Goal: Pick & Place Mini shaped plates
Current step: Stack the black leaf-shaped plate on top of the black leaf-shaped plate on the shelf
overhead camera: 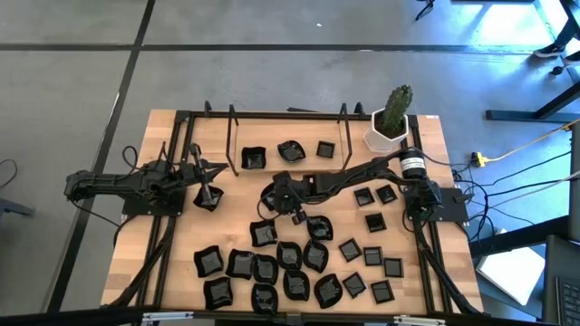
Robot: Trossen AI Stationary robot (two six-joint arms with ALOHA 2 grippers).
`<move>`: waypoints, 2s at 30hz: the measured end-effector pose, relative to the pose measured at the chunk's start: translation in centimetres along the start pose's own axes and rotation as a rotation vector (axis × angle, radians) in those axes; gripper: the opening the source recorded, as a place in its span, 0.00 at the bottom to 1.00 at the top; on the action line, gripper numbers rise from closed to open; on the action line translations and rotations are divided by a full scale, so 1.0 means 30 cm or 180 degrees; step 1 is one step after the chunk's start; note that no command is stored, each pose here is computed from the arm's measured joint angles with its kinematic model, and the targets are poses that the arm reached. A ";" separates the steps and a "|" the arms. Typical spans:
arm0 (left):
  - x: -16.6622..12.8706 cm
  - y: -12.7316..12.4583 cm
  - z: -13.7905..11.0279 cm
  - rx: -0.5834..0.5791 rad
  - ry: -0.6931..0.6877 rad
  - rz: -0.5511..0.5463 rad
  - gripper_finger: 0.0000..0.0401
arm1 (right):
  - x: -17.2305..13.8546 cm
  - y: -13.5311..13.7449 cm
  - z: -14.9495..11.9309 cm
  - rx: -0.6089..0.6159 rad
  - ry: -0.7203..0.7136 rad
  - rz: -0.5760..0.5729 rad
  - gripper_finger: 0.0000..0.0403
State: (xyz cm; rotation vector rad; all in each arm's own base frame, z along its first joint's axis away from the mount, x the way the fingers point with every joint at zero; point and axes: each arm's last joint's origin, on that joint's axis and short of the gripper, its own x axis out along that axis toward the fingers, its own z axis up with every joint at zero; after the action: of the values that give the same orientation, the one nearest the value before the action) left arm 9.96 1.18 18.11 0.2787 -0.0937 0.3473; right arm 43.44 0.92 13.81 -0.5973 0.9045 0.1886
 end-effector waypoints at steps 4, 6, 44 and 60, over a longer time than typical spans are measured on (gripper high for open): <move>0.000 0.000 -0.001 0.0002 0.0006 -0.0001 0.01 | 0.000 0.004 -0.002 0.0027 0.0004 0.0061 0.23; 0.000 0.000 -0.001 0.0002 0.0007 -0.0001 0.01 | 0.001 0.005 -0.002 0.0063 0.0007 0.0061 0.13; 0.000 0.000 -0.001 -0.0003 0.0008 -0.0001 0.02 | -0.429 -0.399 0.174 0.2463 0.0757 -0.0510 0.01; 0.000 0.000 -0.001 -0.0057 0.0011 -0.0001 0.02 | -0.367 -0.540 0.035 0.3569 0.0808 -0.0627 0.01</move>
State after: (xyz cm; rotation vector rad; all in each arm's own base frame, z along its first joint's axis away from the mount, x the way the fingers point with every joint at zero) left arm 9.97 1.19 18.08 0.2603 -0.0935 0.3465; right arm 43.82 -10.82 29.51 0.3486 1.0269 -0.5666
